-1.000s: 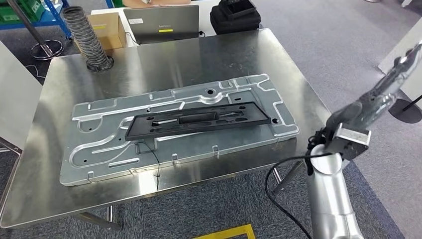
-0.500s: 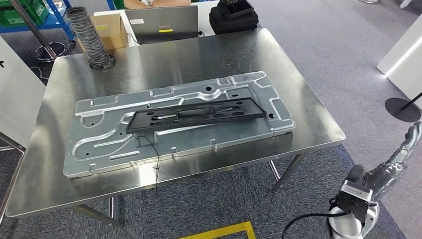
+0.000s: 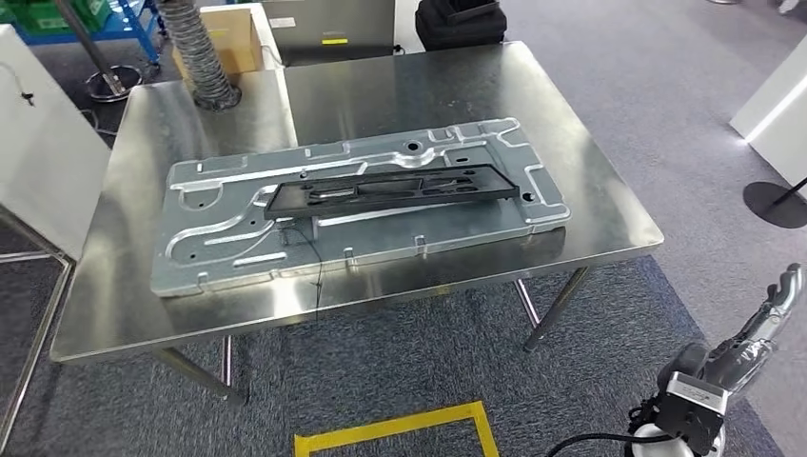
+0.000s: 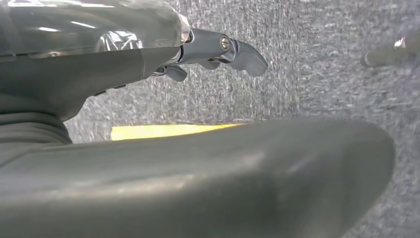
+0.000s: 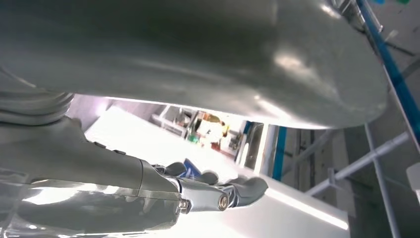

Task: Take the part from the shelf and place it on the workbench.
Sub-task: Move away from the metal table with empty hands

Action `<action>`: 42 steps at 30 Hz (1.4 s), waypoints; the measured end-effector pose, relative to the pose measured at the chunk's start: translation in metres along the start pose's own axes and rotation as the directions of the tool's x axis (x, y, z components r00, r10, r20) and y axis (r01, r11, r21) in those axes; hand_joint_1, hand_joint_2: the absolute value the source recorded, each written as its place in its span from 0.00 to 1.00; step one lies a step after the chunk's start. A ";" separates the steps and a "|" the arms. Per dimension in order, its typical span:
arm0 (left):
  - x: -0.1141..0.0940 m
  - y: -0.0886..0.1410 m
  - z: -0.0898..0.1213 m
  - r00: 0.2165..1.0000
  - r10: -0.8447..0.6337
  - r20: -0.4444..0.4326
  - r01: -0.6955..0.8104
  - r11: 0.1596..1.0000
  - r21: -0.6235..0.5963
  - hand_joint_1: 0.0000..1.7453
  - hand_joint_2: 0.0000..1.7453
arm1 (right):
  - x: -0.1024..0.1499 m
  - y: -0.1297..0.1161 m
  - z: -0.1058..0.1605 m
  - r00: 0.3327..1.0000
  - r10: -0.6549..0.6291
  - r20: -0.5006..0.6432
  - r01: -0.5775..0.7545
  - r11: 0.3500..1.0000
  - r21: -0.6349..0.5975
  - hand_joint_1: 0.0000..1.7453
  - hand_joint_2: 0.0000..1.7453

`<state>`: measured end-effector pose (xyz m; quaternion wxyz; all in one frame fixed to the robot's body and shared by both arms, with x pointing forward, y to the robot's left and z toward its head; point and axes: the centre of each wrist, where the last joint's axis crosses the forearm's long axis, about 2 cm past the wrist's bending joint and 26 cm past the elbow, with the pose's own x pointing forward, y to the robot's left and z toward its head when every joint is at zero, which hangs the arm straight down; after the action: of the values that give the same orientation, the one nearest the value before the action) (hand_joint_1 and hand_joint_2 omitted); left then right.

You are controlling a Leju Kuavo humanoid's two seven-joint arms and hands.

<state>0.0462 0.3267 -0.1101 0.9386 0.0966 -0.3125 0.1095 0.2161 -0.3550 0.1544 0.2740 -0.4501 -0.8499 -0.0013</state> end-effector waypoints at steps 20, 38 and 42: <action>-0.007 0.002 0.004 1.000 -0.024 -0.009 0.024 1.000 0.001 0.00 0.00 | 0.001 0.003 0.005 0.997 -0.057 -0.050 0.056 0.998 -0.009 0.00 0.00; -0.005 0.001 0.003 1.000 -0.025 0.003 0.025 1.000 0.003 0.00 0.00 | -0.021 0.007 0.061 0.981 0.064 -0.184 -0.031 0.984 0.176 0.00 0.00; -0.006 0.002 0.003 1.000 -0.030 0.007 0.029 1.000 0.009 0.00 0.00 | -0.029 0.005 0.085 0.964 0.156 -0.217 -0.098 0.962 0.256 0.00 0.00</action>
<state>0.0391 0.3267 -0.1108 0.9385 0.1060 -0.3139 0.0968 0.1929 -0.3528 0.0672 0.4250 -0.4638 -0.7744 0.0671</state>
